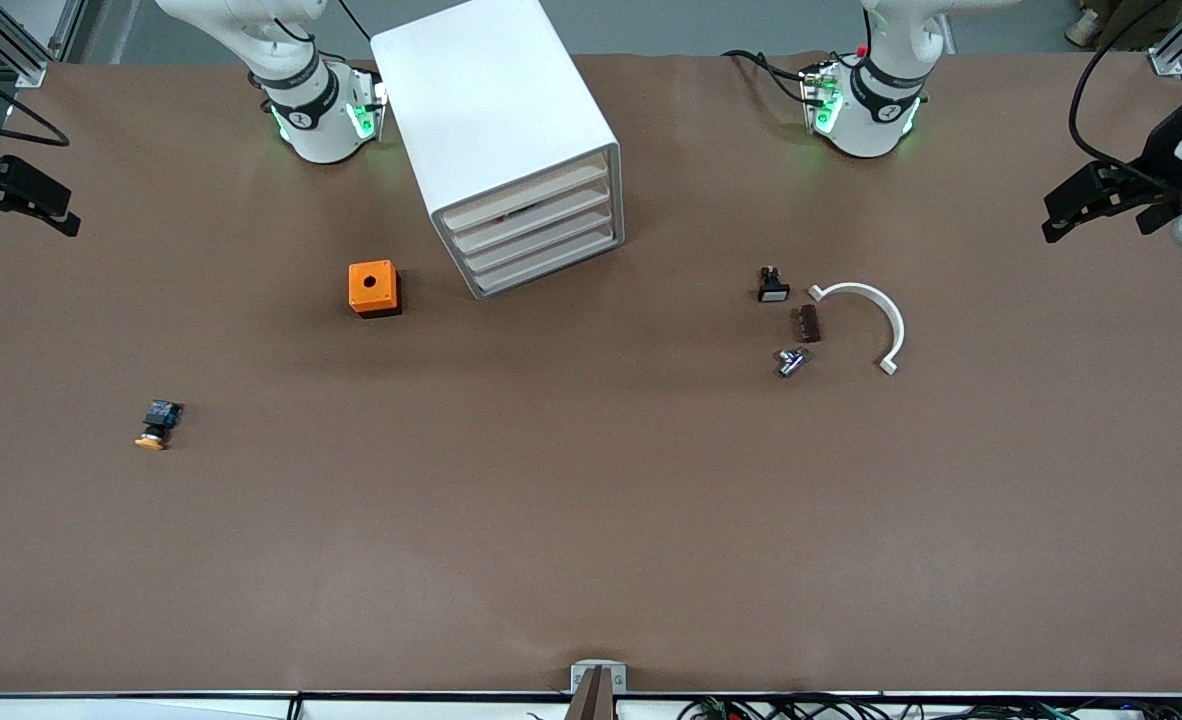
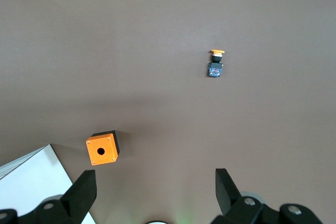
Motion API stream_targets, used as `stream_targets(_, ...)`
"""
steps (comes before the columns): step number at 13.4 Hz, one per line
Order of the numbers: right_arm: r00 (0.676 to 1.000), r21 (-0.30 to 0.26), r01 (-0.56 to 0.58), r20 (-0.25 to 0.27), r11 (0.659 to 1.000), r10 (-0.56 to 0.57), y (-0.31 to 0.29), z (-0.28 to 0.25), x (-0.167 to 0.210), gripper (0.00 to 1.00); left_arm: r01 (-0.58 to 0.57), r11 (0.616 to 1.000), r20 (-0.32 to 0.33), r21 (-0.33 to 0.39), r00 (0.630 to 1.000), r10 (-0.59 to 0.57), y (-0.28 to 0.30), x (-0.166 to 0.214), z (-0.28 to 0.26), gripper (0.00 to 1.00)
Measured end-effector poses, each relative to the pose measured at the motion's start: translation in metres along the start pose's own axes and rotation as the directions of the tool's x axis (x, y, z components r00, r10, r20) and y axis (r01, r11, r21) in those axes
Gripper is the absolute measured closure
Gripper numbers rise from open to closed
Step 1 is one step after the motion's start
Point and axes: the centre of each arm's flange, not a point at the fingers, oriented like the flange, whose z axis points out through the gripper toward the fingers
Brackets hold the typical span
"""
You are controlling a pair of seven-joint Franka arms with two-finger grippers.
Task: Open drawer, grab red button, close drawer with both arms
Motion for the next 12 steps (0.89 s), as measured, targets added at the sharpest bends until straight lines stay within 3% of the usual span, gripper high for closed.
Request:
stream_targets(7, 1.000, 0.000, 0.000, 0.004, 1.000, 0.000, 0.000, 0.002, 0.001, 0.00, -0.005, 1.000, 0.025, 0.001, 1.000, 0.005, 0.001, 0.006, 0.011, 0.00)
stream_targets(12, 1.000, 0.000, 0.001, 0.004, 1.000, -0.001, -0.001, 0.002, 0.002, 0.00, -0.043, 0.999, 0.168, -0.002, 0.985, 0.043, 0.020, 0.051, 0.096, 0.00)
